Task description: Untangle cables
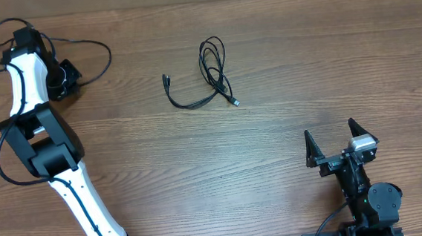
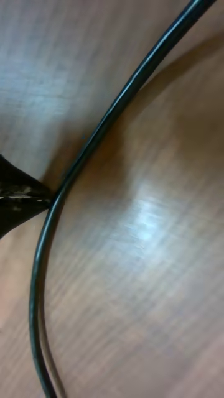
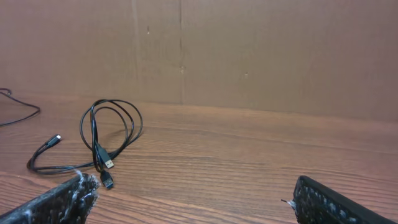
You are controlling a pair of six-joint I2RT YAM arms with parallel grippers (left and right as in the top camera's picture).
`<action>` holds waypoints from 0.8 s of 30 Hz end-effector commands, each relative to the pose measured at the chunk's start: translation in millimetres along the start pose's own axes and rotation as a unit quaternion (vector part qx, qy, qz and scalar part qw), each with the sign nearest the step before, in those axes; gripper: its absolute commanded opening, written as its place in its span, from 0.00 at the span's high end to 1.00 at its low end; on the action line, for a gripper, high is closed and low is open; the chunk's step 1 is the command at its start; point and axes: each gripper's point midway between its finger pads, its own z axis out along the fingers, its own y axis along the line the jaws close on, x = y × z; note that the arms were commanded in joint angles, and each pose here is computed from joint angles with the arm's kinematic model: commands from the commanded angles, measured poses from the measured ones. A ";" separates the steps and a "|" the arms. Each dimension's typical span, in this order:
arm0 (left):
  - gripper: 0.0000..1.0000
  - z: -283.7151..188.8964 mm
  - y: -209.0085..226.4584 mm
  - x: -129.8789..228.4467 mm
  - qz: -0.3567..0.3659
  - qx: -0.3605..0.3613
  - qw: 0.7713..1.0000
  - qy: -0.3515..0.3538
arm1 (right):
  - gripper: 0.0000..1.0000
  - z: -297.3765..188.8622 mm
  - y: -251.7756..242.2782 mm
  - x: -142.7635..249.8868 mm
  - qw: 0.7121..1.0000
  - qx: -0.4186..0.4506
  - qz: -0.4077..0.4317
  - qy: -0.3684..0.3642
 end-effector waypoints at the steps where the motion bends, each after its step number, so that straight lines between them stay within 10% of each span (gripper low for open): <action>1: 0.96 60.1 26.7 25.6 0.009 -0.044 0.998 0.032 | 0.00 0.2 -0.5 1.9 1.000 0.002 -0.001 -0.001; 12: 0.96 76.1 35.9 9.6 0.056 -0.062 0.996 -0.021 | 0.00 0.2 -0.5 1.9 1.000 0.002 -0.001 -0.001; 19: 0.96 -6.8 14.7 -13.1 -0.002 -0.051 0.998 -0.026 | 0.00 0.2 -0.5 1.9 1.000 0.002 -0.001 -0.001; 24: 0.79 -78.8 -40.0 -16.1 0.022 0.077 0.997 -0.019 | 0.00 0.2 -0.5 1.9 1.000 0.002 -0.001 -0.001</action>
